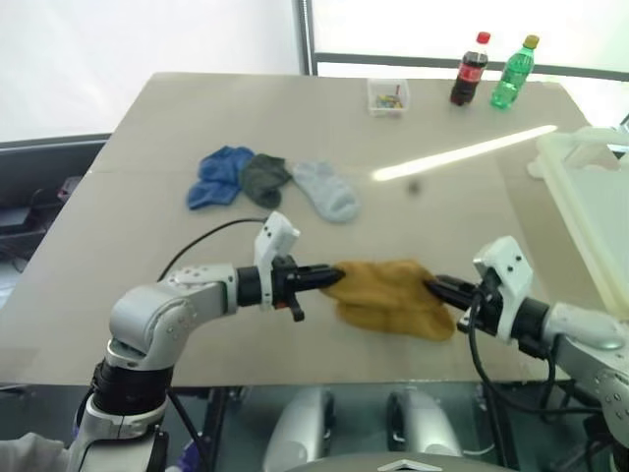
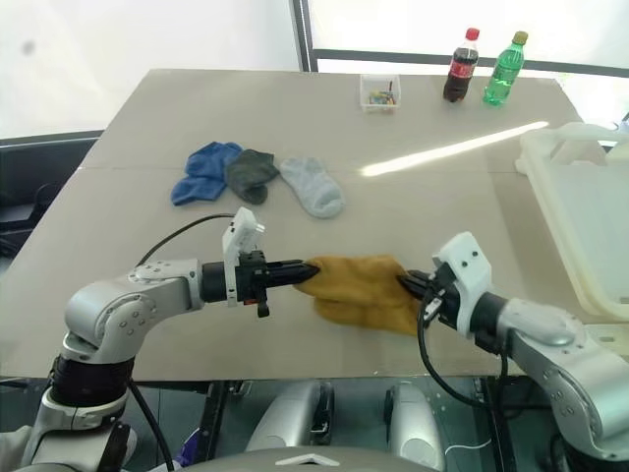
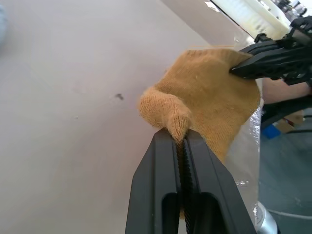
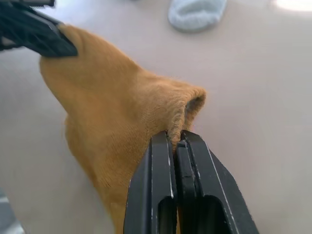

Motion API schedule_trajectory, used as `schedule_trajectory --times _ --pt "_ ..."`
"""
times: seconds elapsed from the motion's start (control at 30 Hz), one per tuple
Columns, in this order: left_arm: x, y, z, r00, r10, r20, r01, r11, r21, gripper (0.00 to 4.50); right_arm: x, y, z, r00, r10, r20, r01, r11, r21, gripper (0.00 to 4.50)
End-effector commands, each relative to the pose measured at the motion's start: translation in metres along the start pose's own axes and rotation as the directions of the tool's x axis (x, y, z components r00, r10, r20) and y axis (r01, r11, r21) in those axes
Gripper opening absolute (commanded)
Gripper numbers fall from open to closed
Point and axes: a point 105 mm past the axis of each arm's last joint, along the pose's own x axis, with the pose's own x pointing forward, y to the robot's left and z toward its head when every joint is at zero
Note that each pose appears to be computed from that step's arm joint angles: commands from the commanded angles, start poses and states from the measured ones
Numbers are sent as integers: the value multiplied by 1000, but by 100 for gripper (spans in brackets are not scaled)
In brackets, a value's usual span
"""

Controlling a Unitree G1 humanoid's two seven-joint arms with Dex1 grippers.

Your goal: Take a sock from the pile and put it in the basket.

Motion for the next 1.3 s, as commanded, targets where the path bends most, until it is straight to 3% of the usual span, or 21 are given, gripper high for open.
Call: schedule_trajectory --times 0.03,0.4,0.67,0.7,0.77,0.97,1.0,1.03,1.07,1.17,1.3 --pt "9 -11 2 999 -42 5 42 998 47 0 -9 1 2 999 -47 25 47 999 -3 4" --pt "21 -9 -10 997 -60 -41 62 998 32 0 -15 0 -14 996 -87 -25 88 996 12 4" --pt "30 -5 -30 992 -51 -116 55 998 30 0 -2 -1 -40 992 -64 -111 67 998 17 4" --pt "31 -4 -30 992 -44 -115 49 998 37 70 -1 -2 -42 991 -64 -116 66 998 11 0" --pt "31 -1 -30 993 -25 -115 31 998 52 134 2 -4 -44 991 -68 -116 69 998 4 0" --pt "26 2 -26 997 19 -77 -15 999 48 433 4 -11 -45 991 -86 -100 84 996 -28 0" --pt "24 2 -24 998 20 -63 -17 999 44 447 3 -12 -44 992 -87 -95 82 995 -52 0" --pt "21 2 -22 999 23 -50 -20 999 44 450 2 -11 -44 993 -71 -93 66 996 -56 65" --pt "18 3 -20 999 29 -36 -28 998 50 450 0 -7 -43 995 -50 -90 45 997 -61 87" --pt "6 7 -18 999 38 -19 -36 997 73 450 -6 -12 -36 994 -87 -61 81 992 -95 212" --pt "-7 9 -19 1000 20 -13 -19 998 60 450 -15 -10 -19 998 -65 24 67 992 -111 212"
